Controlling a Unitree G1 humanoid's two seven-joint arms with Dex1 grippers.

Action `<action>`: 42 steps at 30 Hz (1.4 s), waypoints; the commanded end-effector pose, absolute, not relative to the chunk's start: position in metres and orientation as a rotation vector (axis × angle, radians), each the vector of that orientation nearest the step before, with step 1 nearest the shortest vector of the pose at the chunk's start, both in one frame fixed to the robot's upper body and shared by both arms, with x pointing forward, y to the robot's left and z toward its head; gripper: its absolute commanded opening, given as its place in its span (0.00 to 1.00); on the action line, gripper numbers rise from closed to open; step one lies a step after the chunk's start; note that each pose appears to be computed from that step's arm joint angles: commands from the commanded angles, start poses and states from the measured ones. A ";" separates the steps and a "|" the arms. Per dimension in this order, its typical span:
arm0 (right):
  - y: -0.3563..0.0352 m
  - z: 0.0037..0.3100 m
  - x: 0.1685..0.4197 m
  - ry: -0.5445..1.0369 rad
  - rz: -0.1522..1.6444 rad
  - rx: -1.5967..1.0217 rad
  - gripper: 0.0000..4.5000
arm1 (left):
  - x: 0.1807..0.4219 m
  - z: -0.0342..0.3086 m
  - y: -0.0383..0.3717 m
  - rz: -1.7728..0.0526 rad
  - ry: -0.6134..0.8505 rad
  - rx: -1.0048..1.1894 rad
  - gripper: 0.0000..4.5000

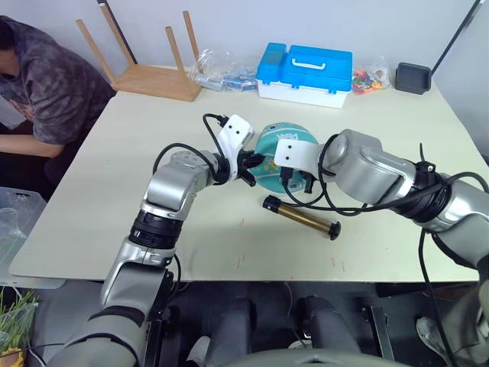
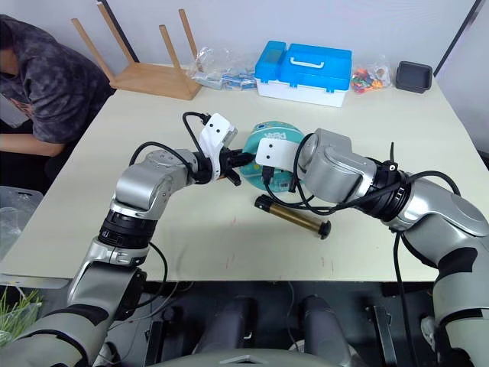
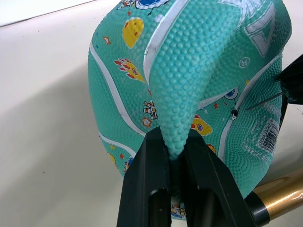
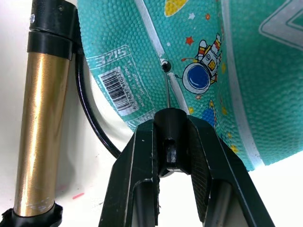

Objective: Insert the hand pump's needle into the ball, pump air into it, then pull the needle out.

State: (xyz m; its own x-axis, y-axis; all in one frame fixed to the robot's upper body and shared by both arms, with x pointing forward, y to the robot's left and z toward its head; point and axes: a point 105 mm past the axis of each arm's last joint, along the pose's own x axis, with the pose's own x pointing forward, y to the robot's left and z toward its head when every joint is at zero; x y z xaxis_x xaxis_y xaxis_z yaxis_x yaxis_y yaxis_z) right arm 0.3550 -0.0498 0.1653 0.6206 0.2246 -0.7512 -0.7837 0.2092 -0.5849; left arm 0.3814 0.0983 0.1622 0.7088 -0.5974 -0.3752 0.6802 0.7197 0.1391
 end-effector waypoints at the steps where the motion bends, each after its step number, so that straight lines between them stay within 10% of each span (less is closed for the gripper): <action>1: -0.045 0.166 0.357 0.555 0.767 -1.179 0.07 | 0.380 0.162 0.100 -0.692 0.317 0.297 0.00; 42: -0.032 0.136 0.365 0.613 0.831 -1.195 0.07 | 0.372 0.156 0.097 -0.672 0.335 0.287 0.00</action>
